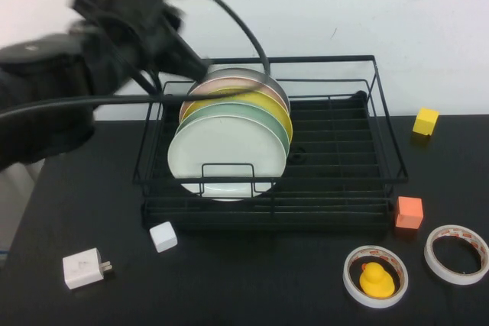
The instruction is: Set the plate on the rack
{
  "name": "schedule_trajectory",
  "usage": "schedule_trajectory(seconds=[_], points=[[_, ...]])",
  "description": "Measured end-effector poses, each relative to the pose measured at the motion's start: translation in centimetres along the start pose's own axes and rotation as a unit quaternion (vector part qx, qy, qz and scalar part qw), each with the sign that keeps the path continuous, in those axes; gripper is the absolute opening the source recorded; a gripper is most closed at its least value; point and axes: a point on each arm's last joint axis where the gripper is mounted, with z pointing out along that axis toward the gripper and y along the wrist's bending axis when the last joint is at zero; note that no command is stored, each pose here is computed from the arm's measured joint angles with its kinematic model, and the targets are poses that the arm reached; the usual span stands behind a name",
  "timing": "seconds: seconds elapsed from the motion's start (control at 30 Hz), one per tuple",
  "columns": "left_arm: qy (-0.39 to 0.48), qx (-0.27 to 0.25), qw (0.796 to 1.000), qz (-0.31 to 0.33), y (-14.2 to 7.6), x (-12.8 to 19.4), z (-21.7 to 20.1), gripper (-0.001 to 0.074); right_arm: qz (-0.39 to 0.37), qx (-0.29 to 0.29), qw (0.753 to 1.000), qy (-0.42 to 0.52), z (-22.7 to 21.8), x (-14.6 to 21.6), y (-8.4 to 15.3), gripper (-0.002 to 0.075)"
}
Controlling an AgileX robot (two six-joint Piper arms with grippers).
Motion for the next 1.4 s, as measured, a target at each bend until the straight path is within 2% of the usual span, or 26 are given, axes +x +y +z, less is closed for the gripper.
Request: schedule_trajectory(seconds=[0.07, 0.17, 0.3, 0.47, 0.57, 0.77, 1.0, 1.23, 1.4], points=[[-0.005, -0.052, 0.998, -0.034, 0.9, -1.3, -2.3, 0.0011, 0.000, 0.000, 1.000, -0.001, 0.0, 0.0, 0.0, -0.0002], [-0.023, -0.075, 0.994, -0.081, 1.1, -2.1, -6.0, 0.0003, -0.003, 0.004, 1.000, -0.011, 0.0, -0.2, -0.1, -0.0002], [-0.052, -0.023, 0.989, -0.134, 0.0, -1.1, -10.9, 0.0000, -0.007, 0.009, 1.000, -0.029, 0.0, -0.5, -0.2, -0.0002], [-0.040, 0.031, 0.979, -0.196, -1.5, 3.3, -14.8, -0.0001, -0.015, 0.026, 0.998, -0.055, -0.1, -1.0, -0.5, -0.0002], [-0.037, 0.050, 0.976, -0.210, -1.8, 5.4, -16.5, -0.0001, -0.015, 0.030, 0.997, -0.066, -0.1, -1.2, -0.5, -0.0002], [-0.054, 0.063, 0.972, -0.221, -1.3, 7.6, -19.0, -0.0001, -0.015, 0.033, 0.996, -0.076, -0.1, -1.4, -0.6, -0.0002], [-0.075, 0.069, 0.966, -0.239, -0.9, 7.7, -20.1, -0.0001, -0.015, 0.033, 0.996, -0.076, -0.1, -1.4, -0.6, -0.0002], [-0.077, 0.109, 0.954, -0.270, -1.5, 7.5, -20.2, -0.0001, -0.015, 0.033, 0.996, -0.076, -0.1, -1.4, -0.6, -0.0002], [-0.078, 0.115, 0.952, -0.271, -1.6, 7.5, -20.2, -0.0001, -0.015, 0.033, 0.996, -0.076, -0.1, -1.4, -0.6, -0.0002]])
